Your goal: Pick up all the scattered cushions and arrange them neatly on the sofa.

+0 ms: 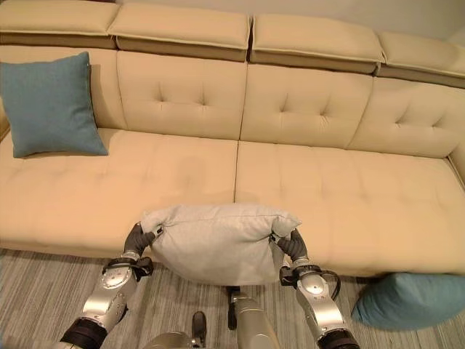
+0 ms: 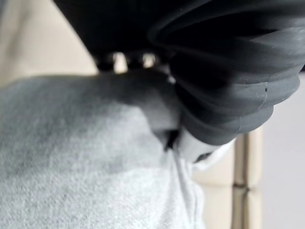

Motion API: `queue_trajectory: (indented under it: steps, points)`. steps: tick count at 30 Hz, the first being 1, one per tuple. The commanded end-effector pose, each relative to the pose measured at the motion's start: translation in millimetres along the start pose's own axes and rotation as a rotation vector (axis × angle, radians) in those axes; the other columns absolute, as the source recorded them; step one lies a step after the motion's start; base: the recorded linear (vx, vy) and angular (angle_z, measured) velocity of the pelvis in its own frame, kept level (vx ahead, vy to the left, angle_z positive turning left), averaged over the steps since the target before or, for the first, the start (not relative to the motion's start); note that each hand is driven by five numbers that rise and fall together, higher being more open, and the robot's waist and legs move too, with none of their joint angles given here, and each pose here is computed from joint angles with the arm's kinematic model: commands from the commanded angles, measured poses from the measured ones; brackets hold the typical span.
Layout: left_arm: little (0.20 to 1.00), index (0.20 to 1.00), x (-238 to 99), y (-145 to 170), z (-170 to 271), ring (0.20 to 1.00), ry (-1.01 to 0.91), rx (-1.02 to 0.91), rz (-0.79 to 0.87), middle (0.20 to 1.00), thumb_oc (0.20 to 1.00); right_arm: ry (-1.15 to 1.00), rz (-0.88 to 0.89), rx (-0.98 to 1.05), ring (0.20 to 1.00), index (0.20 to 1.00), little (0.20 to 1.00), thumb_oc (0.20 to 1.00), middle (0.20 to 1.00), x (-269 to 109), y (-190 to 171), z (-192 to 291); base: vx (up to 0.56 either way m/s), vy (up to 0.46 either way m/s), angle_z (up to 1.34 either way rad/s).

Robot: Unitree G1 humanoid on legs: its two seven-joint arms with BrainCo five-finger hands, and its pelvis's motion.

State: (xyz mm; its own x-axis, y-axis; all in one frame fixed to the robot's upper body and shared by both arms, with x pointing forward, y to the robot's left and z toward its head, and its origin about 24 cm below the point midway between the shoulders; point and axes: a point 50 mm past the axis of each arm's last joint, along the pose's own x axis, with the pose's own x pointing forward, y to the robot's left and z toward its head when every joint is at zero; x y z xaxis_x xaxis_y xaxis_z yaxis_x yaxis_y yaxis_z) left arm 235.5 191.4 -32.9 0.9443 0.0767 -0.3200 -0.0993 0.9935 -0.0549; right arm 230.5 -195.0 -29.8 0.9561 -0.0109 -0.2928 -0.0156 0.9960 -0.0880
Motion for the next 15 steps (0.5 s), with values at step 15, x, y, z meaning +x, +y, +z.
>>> queue_trajectory:
  steps: [15]
  points:
    - [0.2,0.2,6.5,-31.4,34.5,0.2,-0.171,-0.034,-0.134,0.2,0.2,-0.208,-0.048,0.005,0.2,0.2,0.2,0.2,0.2,7.1,-17.0,42.0,0.16,0.002,0.11]
